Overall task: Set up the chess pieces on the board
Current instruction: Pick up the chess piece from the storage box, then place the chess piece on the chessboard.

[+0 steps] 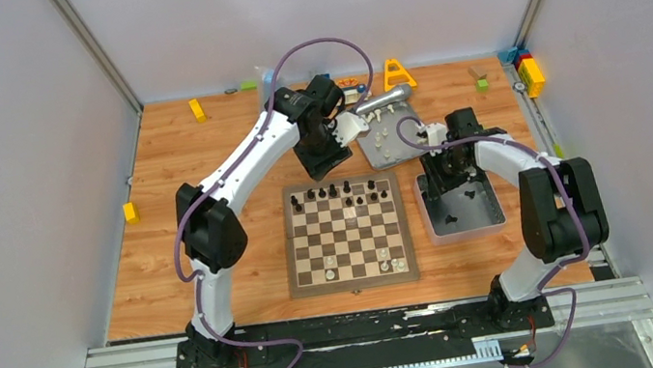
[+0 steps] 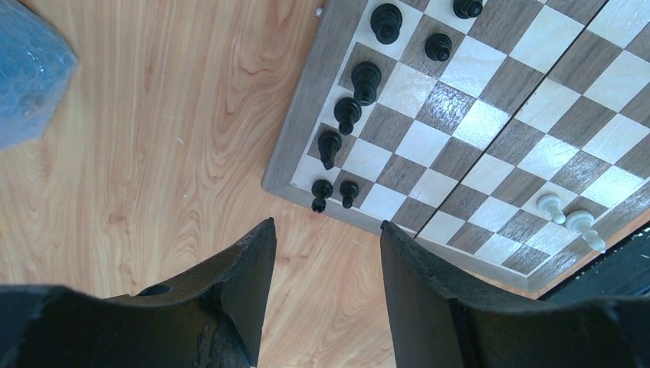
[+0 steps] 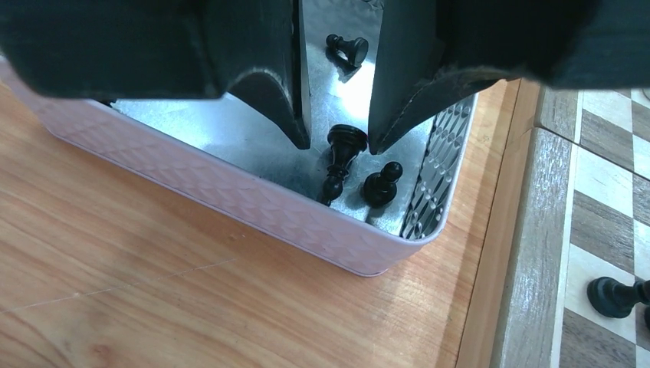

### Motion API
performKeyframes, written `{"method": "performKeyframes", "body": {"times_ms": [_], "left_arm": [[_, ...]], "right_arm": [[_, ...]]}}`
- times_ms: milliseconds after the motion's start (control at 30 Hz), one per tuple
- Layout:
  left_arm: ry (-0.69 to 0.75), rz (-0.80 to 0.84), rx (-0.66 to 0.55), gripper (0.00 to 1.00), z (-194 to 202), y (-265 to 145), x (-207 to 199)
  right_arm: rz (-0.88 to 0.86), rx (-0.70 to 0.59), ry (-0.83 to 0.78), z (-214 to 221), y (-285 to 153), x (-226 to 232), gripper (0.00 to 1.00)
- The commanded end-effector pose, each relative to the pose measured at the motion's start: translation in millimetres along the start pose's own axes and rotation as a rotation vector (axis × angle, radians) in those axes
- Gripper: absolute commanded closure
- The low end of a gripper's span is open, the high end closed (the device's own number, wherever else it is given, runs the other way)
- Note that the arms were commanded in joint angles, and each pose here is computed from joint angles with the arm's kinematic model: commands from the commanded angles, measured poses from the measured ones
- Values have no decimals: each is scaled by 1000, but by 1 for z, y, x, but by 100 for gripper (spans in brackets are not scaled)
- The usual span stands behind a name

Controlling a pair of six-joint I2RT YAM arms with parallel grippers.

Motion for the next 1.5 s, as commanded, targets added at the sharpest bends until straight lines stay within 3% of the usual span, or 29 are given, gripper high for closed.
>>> {"method": "performKeyframes", "body": {"times_ms": [0, 300, 633, 933, 1133, 1300, 1467], "left_arm": [[-15, -36, -63, 39, -1, -21, -2], [-12, -45, -69, 39, -1, -24, -2], [-24, -74, -133, 39, 0, -32, -4], [-21, -102, -416, 39, -15, -54, -9], [71, 28, -663, 39, -25, -63, -25], [245, 175, -885, 39, -33, -65, -41], [388, 237, -1010, 39, -35, -62, -55]], "right_arm": [[9, 6, 5, 0, 6, -1, 66], [13, 27, 7, 1, 11, -2, 69], [53, -42, -39, -7, -11, -2, 87], [8, -207, -141, -18, -64, 6, 91], [-283, -330, -269, -25, -94, 38, 91], [-583, -397, -333, -29, -104, 61, 91], [-737, -417, -356, -34, -111, 73, 91]]}}
Point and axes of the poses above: each gripper's point midway between its finger pads, its own y axis out along the fingers, its own x axis along the line the jaws close on, z = x × y, the point moved 10 cm from there along -y, back along the fingers, and after that the axes turned 5 degrees about y, right-handed, at the moved point
